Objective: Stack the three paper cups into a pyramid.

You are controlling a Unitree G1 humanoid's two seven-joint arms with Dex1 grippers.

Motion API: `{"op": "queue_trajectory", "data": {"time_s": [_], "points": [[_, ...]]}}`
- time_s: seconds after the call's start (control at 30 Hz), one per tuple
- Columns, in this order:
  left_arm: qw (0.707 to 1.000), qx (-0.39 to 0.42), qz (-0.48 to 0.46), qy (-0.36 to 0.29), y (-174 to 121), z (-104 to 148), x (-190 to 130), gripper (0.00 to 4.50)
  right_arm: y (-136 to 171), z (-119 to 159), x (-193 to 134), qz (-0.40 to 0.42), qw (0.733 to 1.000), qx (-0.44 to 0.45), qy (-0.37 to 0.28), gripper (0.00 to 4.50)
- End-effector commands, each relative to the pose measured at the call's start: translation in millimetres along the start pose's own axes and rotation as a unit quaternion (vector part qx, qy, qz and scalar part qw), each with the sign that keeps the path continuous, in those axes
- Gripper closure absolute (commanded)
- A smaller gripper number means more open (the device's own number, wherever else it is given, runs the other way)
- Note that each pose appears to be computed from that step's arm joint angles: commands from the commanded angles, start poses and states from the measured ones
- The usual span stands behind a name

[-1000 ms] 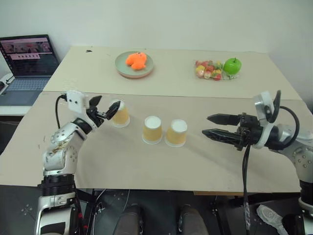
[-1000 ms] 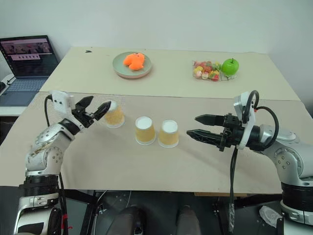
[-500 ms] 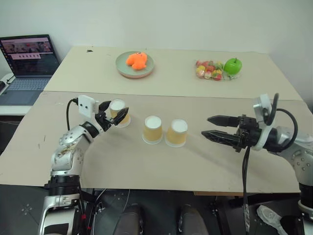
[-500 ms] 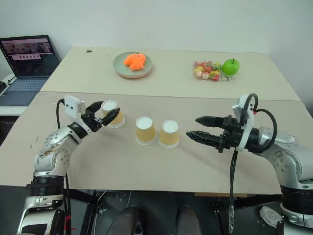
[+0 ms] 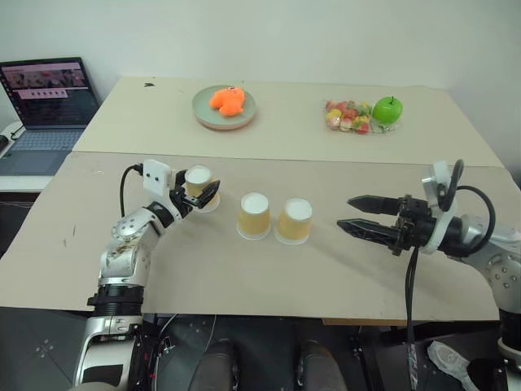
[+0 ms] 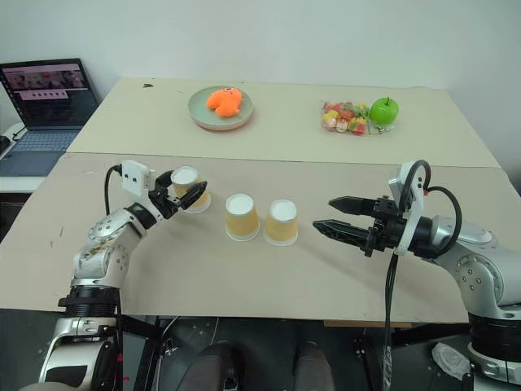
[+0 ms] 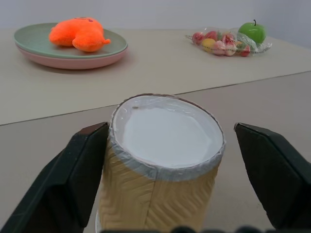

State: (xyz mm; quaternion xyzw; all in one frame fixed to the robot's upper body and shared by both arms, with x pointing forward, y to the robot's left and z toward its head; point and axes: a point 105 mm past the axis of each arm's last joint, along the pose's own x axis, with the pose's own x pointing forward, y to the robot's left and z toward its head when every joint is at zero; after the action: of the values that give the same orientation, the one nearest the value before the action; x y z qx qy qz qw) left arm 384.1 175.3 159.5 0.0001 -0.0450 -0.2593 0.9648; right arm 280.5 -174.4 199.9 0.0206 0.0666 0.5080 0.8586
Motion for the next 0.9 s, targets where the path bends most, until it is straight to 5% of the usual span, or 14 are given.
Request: {"op": "queue_trajectory", "data": {"time_s": [0.03,0.23,0.43,0.7,0.9], "points": [[0.999,0.017,-0.010,-0.027,-2.6,13.7,1.1,1.90,3.2,16.3,-5.7,-0.007,0.999,-0.038,-0.023,0.00],[0.999,0.025,0.002,-0.020,0.5,12.8,2.8,1.99,2.5,15.8,-5.4,-0.009,0.999,-0.038,-0.022,0.00],[0.990,0.057,-0.096,-0.085,-32.8,71.5,23.7,1.99,6.6,23.3,-8.7,0.002,0.999,-0.040,-0.026,0.00],[0.943,0.022,-0.312,-0.110,-89.6,123.8,38.9,1.99,24.4,11.6,-14.8,0.023,0.999,-0.035,0.002,0.00],[0.890,-0.011,-0.449,-0.074,-127.1,126.8,33.1,1.99,27.4,10.6,-16.0,0.008,0.999,-0.035,-0.006,0.00]]}}
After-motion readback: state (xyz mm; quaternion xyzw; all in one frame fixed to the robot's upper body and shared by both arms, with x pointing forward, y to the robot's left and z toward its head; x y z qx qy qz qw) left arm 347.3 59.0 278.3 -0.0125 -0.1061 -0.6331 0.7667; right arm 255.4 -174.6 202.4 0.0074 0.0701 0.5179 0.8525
